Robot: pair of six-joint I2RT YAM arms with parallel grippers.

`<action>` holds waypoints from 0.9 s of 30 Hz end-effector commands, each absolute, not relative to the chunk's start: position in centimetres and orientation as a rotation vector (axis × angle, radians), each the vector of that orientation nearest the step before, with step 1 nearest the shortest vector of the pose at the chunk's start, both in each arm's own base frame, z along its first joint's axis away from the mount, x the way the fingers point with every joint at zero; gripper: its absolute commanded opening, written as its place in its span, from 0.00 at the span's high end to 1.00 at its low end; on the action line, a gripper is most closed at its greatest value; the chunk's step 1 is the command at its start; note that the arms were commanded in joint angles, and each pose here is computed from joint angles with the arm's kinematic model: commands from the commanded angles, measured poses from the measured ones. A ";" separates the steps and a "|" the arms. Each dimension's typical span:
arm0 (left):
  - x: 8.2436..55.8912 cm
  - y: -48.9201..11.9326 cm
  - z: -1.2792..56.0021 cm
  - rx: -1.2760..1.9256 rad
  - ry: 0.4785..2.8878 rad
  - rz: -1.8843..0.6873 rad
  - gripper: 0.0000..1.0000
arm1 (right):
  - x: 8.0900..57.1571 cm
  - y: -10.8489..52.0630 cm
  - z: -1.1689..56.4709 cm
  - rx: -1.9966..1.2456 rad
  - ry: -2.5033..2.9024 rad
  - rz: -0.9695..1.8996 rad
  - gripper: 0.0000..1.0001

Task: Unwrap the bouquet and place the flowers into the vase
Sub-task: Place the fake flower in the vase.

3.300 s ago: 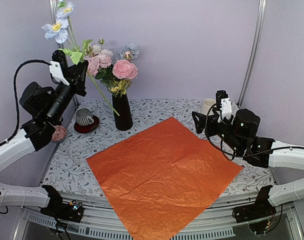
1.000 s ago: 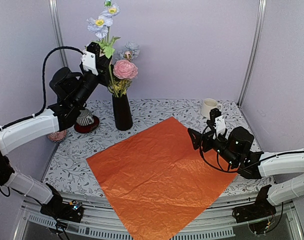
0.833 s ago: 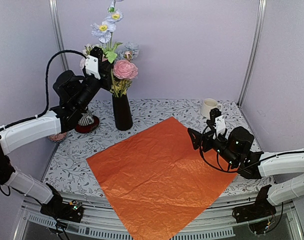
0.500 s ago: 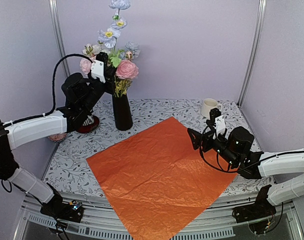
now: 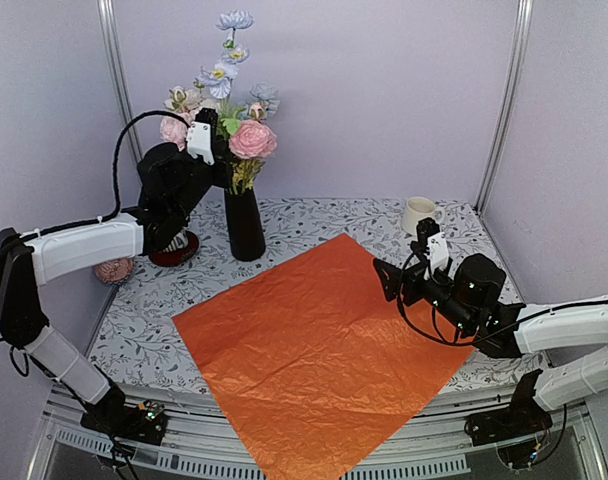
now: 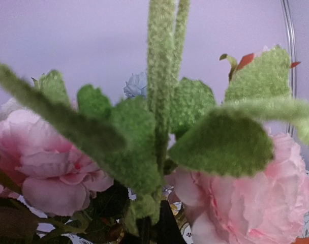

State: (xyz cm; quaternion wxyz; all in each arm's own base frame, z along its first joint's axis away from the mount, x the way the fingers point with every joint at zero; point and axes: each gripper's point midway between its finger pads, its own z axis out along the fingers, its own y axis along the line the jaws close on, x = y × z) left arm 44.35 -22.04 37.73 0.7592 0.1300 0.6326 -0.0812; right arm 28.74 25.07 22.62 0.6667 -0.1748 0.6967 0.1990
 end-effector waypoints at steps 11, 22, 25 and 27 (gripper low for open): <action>46.8 -22.2 31.3 0.284 1.544 -0.175 1.00 | 28.9 25.3 22.2 -0.405 1.574 0.450 0.01; 48.0 -21.7 30.1 0.248 1.594 -0.271 1.00 | 29.0 25.3 22.2 -0.410 1.575 0.448 0.01; 48.1 -21.7 29.8 0.251 1.605 -0.275 1.00 | 29.0 25.4 22.2 -0.411 1.576 0.449 0.01; 48.2 -21.6 29.7 0.251 1.613 -0.278 1.00 | 29.0 25.4 22.1 -0.413 1.577 0.448 0.01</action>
